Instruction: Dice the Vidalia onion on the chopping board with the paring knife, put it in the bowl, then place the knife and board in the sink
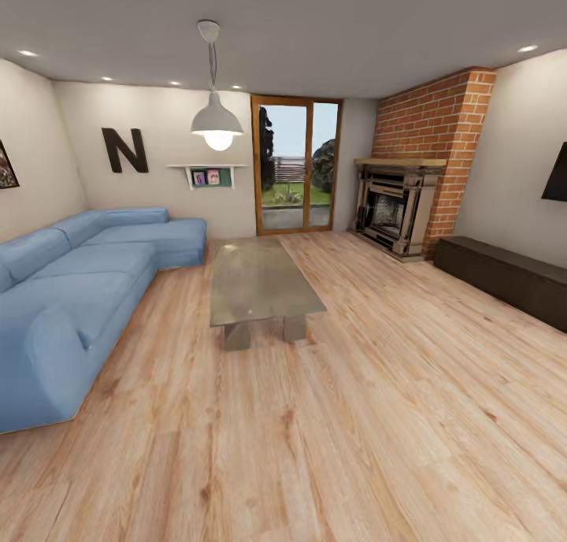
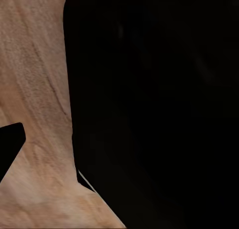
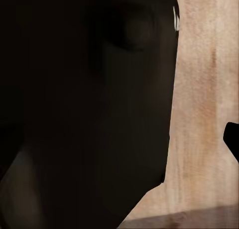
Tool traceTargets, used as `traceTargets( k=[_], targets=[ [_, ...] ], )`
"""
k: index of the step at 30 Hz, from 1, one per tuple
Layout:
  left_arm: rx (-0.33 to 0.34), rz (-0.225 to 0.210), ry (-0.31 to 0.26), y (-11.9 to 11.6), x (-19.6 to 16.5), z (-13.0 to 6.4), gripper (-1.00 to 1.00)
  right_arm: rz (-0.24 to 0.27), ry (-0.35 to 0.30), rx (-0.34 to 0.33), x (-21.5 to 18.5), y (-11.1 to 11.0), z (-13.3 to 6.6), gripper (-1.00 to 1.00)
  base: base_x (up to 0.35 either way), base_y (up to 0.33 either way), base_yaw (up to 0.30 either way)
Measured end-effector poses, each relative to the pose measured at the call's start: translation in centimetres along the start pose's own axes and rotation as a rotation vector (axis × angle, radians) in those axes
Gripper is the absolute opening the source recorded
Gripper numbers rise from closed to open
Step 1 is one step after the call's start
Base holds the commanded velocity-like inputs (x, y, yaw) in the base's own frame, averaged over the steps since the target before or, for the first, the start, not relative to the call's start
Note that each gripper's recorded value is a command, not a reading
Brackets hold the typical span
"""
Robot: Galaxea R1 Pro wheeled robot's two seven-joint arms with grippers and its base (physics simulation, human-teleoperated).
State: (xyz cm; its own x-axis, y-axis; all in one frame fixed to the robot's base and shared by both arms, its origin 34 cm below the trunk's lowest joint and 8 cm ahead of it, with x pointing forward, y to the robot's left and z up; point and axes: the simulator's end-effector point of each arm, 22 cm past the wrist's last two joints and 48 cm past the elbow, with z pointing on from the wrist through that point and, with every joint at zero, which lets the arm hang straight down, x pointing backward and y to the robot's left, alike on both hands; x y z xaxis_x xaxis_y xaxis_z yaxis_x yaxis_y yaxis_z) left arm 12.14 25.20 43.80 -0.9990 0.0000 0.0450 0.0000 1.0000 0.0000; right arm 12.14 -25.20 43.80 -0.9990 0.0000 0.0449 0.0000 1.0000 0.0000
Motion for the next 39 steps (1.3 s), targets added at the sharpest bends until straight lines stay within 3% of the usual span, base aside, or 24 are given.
traceTargets(
  k=[6,10,25,34,39],
  targets=[
    [0.013,-0.006,0.013,-0.7,0.9,0.0,1.0,0.006,0.024,0.027,0.9,-2.5,0.0,1.0,0.0,0.0,0.0],
    [0.028,-0.006,-0.013,-2.0,0.0,0.0,1.0,0.005,0.001,0.05,0.2,-4.3,-0.1,1.0,0.0,0.0,-0.007],
    [0.03,-0.005,-0.087,-2.1,-2.3,-0.1,1.0,0.005,-0.085,0.052,-1.9,-4.4,-0.2,1.0,0.0,0.0,-0.25],
    [0.013,-0.004,-0.092,-0.9,-2.4,-0.1,1.0,0.005,-0.085,0.052,-1.9,-4.4,-0.2,1.0,0.0,0.0,-0.3],
    [-0.015,-0.003,-0.089,1.2,-2.3,-0.1,1.0,0.004,-0.085,0.051,-1.9,-4.4,-0.2,1.0,0.0,0.0,-0.3]
  ],
)
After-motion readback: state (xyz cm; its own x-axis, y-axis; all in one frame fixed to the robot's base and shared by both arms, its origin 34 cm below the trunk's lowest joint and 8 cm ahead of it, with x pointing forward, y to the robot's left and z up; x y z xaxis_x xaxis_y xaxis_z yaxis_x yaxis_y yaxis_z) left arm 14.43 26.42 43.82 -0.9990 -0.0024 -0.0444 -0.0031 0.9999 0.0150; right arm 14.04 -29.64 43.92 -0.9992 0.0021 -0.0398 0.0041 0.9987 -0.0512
